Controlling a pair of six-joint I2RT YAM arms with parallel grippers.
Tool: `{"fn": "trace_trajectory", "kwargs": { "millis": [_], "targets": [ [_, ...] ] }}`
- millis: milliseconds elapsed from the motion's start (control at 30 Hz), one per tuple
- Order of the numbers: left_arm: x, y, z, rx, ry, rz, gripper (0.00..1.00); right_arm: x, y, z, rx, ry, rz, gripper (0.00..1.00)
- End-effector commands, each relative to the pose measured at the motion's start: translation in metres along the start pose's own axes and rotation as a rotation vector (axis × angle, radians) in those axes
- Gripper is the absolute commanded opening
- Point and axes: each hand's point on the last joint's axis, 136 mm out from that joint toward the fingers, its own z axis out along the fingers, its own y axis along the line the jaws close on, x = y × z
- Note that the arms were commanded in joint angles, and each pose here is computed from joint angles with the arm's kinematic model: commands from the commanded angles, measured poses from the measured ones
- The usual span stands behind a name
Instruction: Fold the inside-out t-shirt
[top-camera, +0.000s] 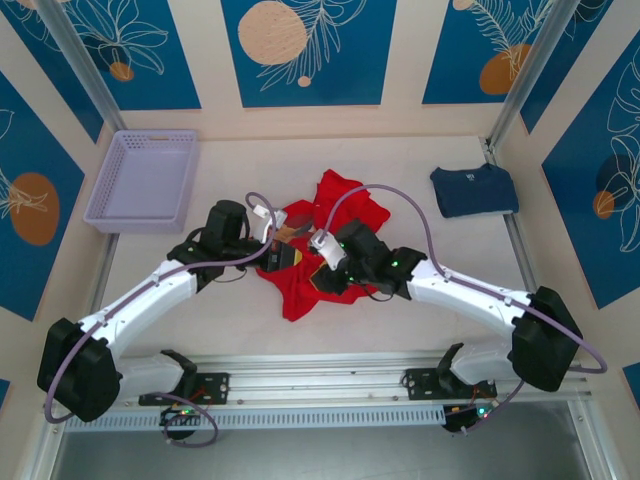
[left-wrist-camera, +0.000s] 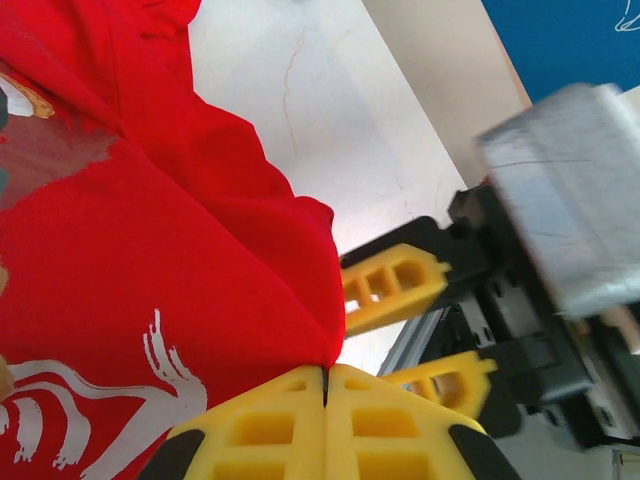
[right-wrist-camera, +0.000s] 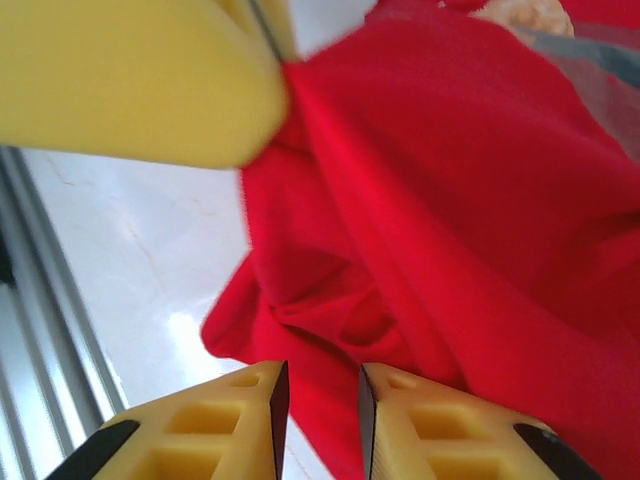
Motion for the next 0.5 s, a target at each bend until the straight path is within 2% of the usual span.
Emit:
{"fn": "trace_trajectory", "kwargs": {
  "millis": [0, 100, 200, 267, 367, 467],
  "targets": [
    [-0.012, -0.01, -0.005, 0.024, -0.024, 0.019, 0.0, -0.022, -0.008, -0.004, 0.056, -0.046, -0.041, 0.31],
    [-0.012, -0.011, -0.005, 0.029, -0.026, 0.02, 0.0, -0.022, -0.013, 0.002, 0.079, -0.031, -0.04, 0.32],
    [-0.012, -0.011, -0.005, 0.029, -0.026, 0.022, 0.0, -0.022, -0.019, 0.005, 0.1, -0.023, -0.036, 0.29],
    [-0.012, -0.01, -0.005, 0.027, -0.026, 0.021, 0.0, -0.025, -0.019, 0.006, 0.097, -0.03, -0.033, 0.23],
    [-0.012, -0.007, -0.004, 0.012, -0.027, 0.015, 0.0, -0.026, -0.017, 0.003, 0.086, -0.036, -0.027, 0.08],
    [-0.013, 0.001, -0.005, -0.035, -0.036, 0.005, 0.0, -0.024, -0.013, -0.005, 0.056, -0.043, -0.01, 0.0]
  ]
}}
